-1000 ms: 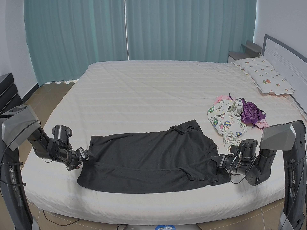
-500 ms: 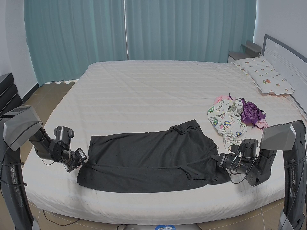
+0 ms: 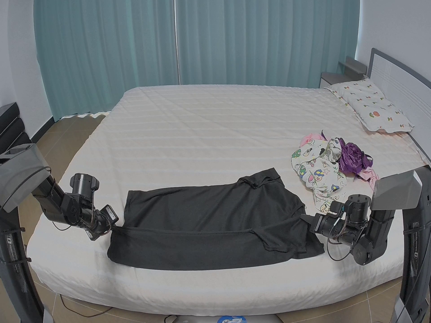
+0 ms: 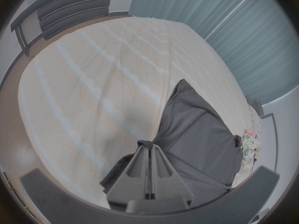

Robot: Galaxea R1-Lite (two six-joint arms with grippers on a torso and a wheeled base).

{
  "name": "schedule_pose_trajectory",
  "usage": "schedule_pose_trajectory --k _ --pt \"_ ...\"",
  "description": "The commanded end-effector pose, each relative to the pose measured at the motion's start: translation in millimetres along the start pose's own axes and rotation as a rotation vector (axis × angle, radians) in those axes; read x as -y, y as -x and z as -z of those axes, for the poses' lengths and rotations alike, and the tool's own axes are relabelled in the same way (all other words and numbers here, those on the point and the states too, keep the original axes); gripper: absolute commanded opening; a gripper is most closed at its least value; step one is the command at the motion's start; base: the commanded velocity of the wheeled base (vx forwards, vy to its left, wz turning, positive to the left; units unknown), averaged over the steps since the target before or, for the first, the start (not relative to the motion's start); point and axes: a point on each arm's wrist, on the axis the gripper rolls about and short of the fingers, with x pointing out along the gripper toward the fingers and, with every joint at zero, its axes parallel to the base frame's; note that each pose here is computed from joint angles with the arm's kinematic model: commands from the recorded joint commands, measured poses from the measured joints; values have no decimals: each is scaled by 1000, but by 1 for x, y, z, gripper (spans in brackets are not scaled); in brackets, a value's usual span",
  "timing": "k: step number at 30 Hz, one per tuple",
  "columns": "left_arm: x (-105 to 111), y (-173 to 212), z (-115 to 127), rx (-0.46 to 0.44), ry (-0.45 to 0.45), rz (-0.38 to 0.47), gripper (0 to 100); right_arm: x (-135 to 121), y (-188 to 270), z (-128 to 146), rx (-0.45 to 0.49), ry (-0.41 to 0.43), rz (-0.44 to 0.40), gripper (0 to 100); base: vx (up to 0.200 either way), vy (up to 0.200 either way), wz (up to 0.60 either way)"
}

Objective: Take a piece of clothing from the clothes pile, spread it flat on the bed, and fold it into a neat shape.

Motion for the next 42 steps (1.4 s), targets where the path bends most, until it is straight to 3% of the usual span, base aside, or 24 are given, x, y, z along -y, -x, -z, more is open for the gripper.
schedule_pose_trajectory --k 1,7,11,18,30,42 --pt "6 32 1 36 -11 37 0 -8 24 -11 34 4 0 0 0 0 0" --pt "6 56 4 29 -22 34 0 -14 46 -14 13 -5 -20 0 0 0 0" --pt "4 76 8 -28 -86 5 0 -19 60 -13 -12 -8 -48 0 0 0 0" --pt "3 75 10 -60 -92 -6 0 -19 64 -13 -24 -8 -68 0 0 0 0" --pt "2 6 0 -117 -73 -69 0 4 19 -5 -29 -12 -62 0 0 0 0" --pt "7 -32 -6 -121 -83 -85 0 20 -17 11 -31 -14 -13 0 0 0 0"
